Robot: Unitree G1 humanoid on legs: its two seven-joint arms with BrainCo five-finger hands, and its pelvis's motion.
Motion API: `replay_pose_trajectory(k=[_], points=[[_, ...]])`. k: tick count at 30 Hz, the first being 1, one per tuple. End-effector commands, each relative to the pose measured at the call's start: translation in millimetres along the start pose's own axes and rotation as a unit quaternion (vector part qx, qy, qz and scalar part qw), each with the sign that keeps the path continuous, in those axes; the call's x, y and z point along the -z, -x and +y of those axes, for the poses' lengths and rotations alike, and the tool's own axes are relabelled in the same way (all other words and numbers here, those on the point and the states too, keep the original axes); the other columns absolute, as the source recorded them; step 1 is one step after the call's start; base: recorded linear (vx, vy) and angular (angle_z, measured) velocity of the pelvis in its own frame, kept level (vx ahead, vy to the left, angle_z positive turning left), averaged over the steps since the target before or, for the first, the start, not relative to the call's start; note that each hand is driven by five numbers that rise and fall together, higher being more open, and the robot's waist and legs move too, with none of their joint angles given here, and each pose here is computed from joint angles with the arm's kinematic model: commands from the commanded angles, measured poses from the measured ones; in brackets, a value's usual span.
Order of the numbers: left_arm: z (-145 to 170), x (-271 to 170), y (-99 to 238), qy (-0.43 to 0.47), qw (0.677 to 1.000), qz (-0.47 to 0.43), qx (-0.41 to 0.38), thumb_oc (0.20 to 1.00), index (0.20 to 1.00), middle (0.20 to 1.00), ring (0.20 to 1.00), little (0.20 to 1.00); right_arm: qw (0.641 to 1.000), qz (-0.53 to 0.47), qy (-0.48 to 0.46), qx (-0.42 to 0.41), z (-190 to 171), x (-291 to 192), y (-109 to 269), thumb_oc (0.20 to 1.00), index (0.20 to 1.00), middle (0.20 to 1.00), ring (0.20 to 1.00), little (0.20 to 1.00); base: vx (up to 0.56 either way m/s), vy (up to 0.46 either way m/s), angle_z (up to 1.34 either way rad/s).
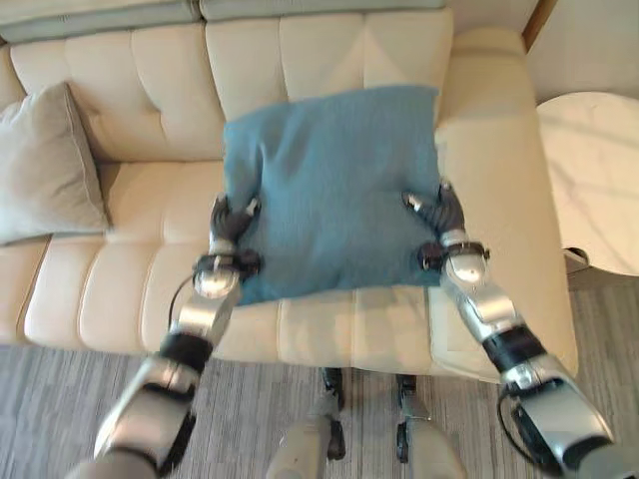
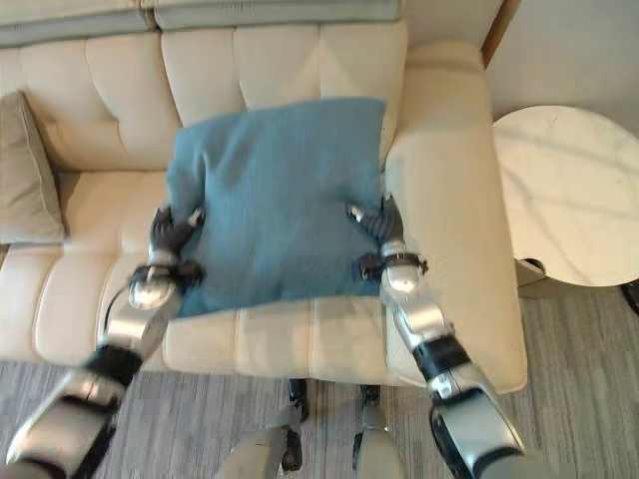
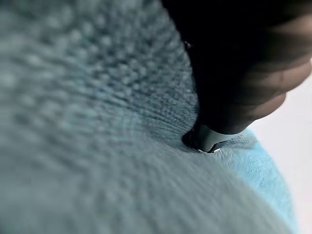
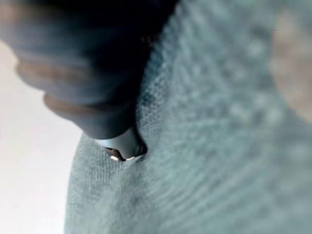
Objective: Pick up all the scattered cushions and arrange them neatly on the sofa.
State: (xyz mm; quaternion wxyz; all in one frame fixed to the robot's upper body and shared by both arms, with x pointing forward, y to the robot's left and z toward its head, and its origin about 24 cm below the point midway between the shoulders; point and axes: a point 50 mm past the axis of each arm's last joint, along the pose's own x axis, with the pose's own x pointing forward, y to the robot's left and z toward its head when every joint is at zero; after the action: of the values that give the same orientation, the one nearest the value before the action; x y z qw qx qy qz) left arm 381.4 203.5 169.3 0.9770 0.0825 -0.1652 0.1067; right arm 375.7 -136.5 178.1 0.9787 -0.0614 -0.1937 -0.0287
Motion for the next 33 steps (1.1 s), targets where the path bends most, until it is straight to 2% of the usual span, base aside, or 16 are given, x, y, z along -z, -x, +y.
replay_pose_trajectory(k=[1,7,9,10,11,13,14,15,19,22,23,24,33], points=[[-33,-120,-39,-0.006,0.976,-0.211,0.045,0.2,0.2,0.2,0.2,0.2,0.975,-0.217,-0.023,-0.052,53,-108,-25,0.2,0.2,0.2,0.2,0.2,0.01,-0.029,0.07],[-26,-196,-63,-0.03,0.959,-0.28,-0.023,0.2,0.2,0.2,0.2,0.2,0.952,-0.3,0.039,0.044,32,-178,-58,0.2,0.2,0.2,0.2,0.2,0.02,-0.049,0.16],[-22,-211,-65,-0.04,0.953,-0.295,-0.046,1.0,1.0,1.0,1.0,1.0,0.945,-0.314,0.056,0.073,26,-192,-63,0.2,0.2,0.2,0.2,0.2,0.03,-0.065,0.07],[-16,-212,-67,-0.049,0.953,-0.295,-0.056,1.0,1.0,1.0,1.0,1.0,0.939,-0.327,0.06,0.088,21,-201,-65,0.903,0.903,0.903,0.903,0.903,0.03,-0.046,0.06],[-13,-213,-68,-0.042,0.954,-0.292,-0.059,1.0,1.0,1.0,1.0,1.0,0.939,-0.323,0.066,0.097,17,-203,-67,1.0,1.0,1.0,1.0,1.0,0.03,-0.026,0.04],[-5,-214,-69,-0.047,0.953,-0.291,-0.066,1.0,1.0,1.0,1.0,1.0,0.937,-0.323,0.077,0.108,7,-207,-70,1.0,1.0,1.0,1.0,1.0,0.02,-0.016,0.05],[8,-198,-71,-0.049,0.961,-0.263,-0.069,1.0,1.0,1.0,1.0,1.0,0.942,-0.299,0.102,0.113,-4,-195,-73,1.0,1.0,1.0,1.0,1.0,0.03,-0.026,0.08],[8,-197,-71,-0.048,0.961,-0.263,-0.068,1.0,1.0,1.0,1.0,1.0,0.942,-0.298,0.103,0.113,-4,-195,-73,1.0,1.0,1.0,1.0,1.0,0.05,-0.03,0.17],[29,-128,-68,-0.079,0.982,-0.163,-0.051,1.0,1.0,1.0,1.0,1.0,0.965,-0.215,0.119,0.095,-17,-141,-71,1.0,1.0,1.0,1.0,1.0,0.04,-0.009,0.11],[37,-90,-59,-0.095,0.989,-0.112,-0.036,1.0,1.0,1.0,1.0,1.0,0.975,-0.169,0.123,0.076,-25,-108,-64,1.0,1.0,1.0,1.0,1.0,-0.01,0.006,-0.32],[37,-90,-59,-0.095,0.989,-0.112,-0.035,1.0,1.0,1.0,1.0,1.0,0.975,-0.169,0.123,0.075,-25,-107,-64,1.0,1.0,1.0,1.0,1.0,-0.03,0.016,0.22],[44,-66,-51,-0.099,0.991,-0.078,-0.034,1.0,1.0,1.0,1.0,1.0,0.981,-0.141,0.113,0.066,-33,-88,-58,1.0,1.0,1.0,1.0,1.0,-0.05,0.009,0.49],[73,-16,-15,-0.065,0.997,-0.031,-0.029,1.0,1.0,1.0,1.0,1.0,0.991,-0.074,0.101,0.038,-70,-35,-22,1.0,1.0,1.0,1.0,1.0,-0.05,-0.02,0.0]])
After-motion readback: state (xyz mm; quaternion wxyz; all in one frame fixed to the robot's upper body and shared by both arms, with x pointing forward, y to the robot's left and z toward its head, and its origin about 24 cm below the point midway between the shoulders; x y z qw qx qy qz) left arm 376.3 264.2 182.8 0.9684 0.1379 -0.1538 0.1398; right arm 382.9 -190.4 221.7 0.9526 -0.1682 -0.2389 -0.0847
